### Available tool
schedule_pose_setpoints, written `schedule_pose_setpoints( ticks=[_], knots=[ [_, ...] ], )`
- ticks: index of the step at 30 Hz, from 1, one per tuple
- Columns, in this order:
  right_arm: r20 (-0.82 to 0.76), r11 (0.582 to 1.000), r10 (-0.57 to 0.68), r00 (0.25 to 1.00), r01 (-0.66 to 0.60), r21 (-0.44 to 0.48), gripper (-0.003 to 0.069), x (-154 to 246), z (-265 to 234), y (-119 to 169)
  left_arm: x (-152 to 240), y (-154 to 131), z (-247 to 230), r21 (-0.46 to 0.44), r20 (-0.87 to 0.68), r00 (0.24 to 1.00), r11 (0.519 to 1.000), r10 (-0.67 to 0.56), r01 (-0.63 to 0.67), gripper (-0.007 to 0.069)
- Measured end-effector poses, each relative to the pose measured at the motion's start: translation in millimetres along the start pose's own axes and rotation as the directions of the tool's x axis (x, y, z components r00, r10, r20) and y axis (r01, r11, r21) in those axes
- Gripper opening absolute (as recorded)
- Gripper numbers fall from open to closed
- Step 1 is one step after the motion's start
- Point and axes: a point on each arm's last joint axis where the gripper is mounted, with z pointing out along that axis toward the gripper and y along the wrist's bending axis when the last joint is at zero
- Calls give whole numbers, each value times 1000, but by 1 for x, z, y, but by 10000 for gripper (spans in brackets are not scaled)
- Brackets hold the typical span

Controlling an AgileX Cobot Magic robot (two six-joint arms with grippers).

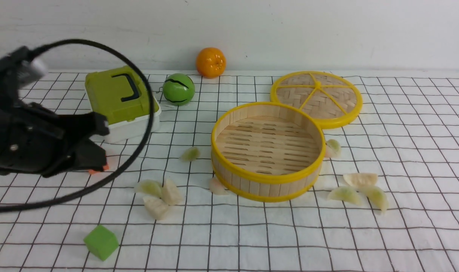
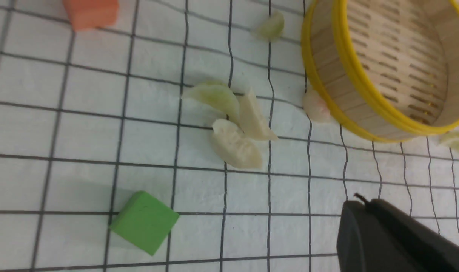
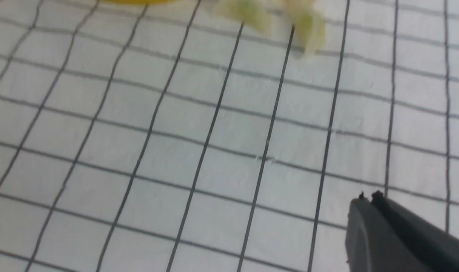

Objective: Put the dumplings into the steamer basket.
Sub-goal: Use the left arm to grab a dumpling, then use the left arm to put the dumpling into the steamer

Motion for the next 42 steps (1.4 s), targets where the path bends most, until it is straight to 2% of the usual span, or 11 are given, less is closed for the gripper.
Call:
schedule_pose_setpoints(
  ticks=[3, 8, 12, 15, 19, 30, 38, 42],
  knots=[
    [10, 1000, 7, 1000, -7, 1, -5, -5, 6, -1, -15, 5, 44, -19, -117, 993, 1000, 2, -5, 15],
    [72, 1000, 22, 997, -22, 1, -5, -11, 7, -1, -26, 12, 103, -55, -332, 943, 998, -25, 7, 145],
    [72, 1000, 21, 997, -21, 1, -4, -11, 7, -1, -23, 8, 143, -134, -411, 911, 991, -36, -21, 258],
    [73, 1000, 22, 997, -22, 1, -4, -11, 7, -1, -15, 2, 165, -206, -422, 906, 976, -27, -66, 292],
    [83, 1000, 24, 996, -24, 2, -4, -12, 7, -1, -7, -5, 181, -257, -413, 911, 962, -20, -96, 302],
    [92, 998, 62, 994, -59, -25, -3, -13, 6, 1, -3, -1, 200, -295, -394, 919, 948, -6, -120, 258],
    [93, 997, 67, 993, -65, -29, 1, -13, 6, 1, -2, -1, 196, -274, -434, 899, 940, 68, -203, 241],
    [93, 997, 67, 993, -65, -29, 1, -13, 6, 1, -14, -15, 171, -238, -436, 894, 944, 107, -229, 239]
  ],
)
